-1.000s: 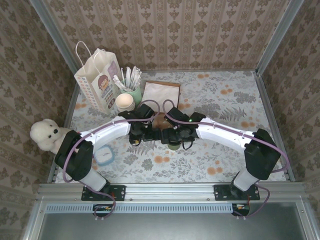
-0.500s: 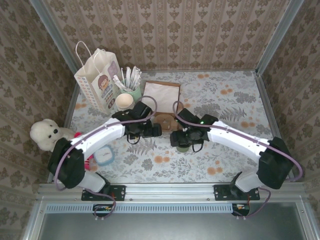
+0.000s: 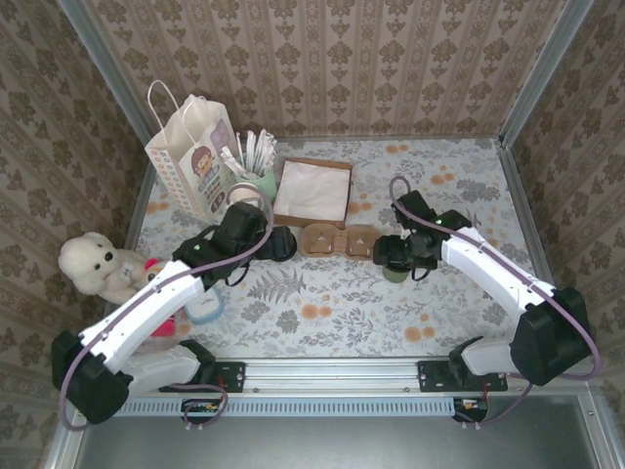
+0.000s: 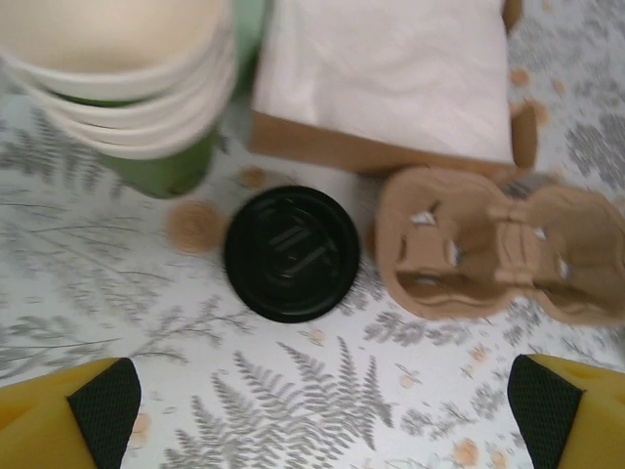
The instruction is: Pack the takeout coffee
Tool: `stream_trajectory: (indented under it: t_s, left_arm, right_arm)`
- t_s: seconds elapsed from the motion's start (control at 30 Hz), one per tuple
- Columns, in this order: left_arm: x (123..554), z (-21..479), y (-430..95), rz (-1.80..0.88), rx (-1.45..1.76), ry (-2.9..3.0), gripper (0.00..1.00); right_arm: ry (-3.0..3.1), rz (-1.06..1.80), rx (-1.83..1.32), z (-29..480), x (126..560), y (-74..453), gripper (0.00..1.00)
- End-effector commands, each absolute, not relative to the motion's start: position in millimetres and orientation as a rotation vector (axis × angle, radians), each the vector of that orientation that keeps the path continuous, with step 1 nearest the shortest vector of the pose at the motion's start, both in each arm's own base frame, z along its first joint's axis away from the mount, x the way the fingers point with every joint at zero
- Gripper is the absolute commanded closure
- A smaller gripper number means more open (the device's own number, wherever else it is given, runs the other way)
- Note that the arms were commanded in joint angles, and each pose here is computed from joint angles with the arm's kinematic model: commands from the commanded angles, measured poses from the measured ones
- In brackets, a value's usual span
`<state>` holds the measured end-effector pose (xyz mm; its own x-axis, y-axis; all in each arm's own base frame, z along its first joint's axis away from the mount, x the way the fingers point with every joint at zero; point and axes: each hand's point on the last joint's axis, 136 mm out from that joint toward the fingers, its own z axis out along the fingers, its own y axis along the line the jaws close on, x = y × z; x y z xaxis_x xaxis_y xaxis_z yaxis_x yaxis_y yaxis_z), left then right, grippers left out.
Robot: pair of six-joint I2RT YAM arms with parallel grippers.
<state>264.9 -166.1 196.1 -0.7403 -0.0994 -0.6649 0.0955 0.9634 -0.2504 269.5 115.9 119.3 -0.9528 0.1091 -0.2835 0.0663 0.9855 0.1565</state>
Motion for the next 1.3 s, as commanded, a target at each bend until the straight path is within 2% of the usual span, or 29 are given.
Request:
stream_trajectory:
  t_s: [0.0, 0.17, 0.33, 0.43, 0.93, 1.27]
  left_arm:
    - [265.3, 200.2, -111.9, -0.179, -0.258, 2.32, 0.0]
    - [265.1, 208.9, -82.3, -0.24, -0.499, 2.268, 0.0]
    - [264.9, 203.2, -76.3, -0.289, -0.581, 2.238, 0.0]
    - [262.6, 196.2, -74.0, -0.299, -0.62, 2.245, 0.0]
    - [270.0, 187.0, -67.6, -0.307, -0.642, 2.291, 0.0]
    - [270.2, 178.8, -66.2, -0.326, -0.652, 2.323, 0.0]
  right_arm:
    - [2.791, 0.139, 0.063, 131.9, 294.7, 110.3, 0.09]
    - [2.757, 0.182, 0.041, 137.9, 341.4, 123.9, 0.09]
    - [2.731, 0.235, 0.001, 145.0, 391.5, 148.5, 0.09]
    - [2.731, 0.165, 0.041, 144.6, 414.7, 145.5, 0.08]
    - [2.717, 0.229, 0.064, 132.0, 476.6, 168.1, 0.08]
    - [2.73, 0.22, 0.095, 123.9, 495.7, 171.0, 0.07]
